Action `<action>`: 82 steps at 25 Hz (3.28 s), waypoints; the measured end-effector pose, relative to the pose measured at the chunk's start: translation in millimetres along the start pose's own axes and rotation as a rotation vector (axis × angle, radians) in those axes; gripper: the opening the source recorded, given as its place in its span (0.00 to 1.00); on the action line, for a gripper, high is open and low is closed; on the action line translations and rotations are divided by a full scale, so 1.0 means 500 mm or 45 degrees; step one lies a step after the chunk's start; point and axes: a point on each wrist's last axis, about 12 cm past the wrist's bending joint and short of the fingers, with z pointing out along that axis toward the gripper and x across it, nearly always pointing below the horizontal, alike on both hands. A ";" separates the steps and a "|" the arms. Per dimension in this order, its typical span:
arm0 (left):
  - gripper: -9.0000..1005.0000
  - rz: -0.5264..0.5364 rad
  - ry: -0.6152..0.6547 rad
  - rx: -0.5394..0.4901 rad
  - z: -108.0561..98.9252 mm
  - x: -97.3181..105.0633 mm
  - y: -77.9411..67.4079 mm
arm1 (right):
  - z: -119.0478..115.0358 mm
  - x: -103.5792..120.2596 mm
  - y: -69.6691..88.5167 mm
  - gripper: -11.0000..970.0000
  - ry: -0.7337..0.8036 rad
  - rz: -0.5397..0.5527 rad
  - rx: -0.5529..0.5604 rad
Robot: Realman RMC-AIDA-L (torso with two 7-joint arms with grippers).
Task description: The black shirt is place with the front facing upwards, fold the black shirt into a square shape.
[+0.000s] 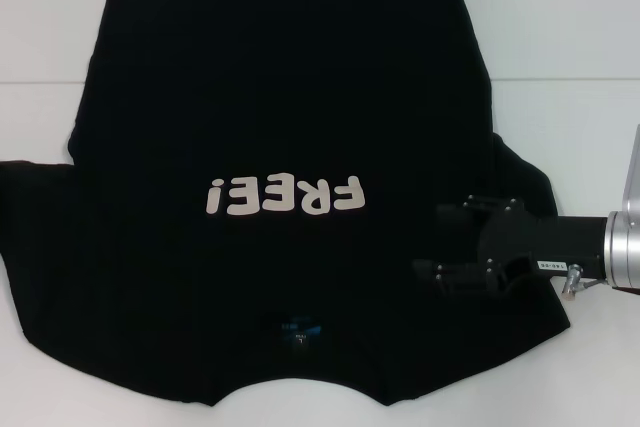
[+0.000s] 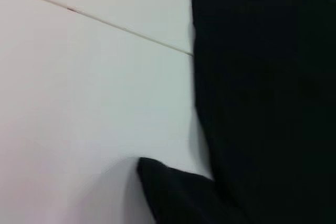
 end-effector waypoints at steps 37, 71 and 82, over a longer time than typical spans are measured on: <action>0.52 -0.012 0.100 0.611 0.068 0.103 -0.092 | 0.005 0.005 0.005 0.88 -0.001 0.018 -0.002; 0.86 1.202 -0.397 0.885 0.075 0.260 -0.148 | -0.140 -0.089 -0.164 0.88 0.519 1.163 0.510; 0.87 1.164 -0.427 0.878 0.071 0.265 -0.141 | -0.066 -0.080 -0.158 0.87 0.542 1.108 0.518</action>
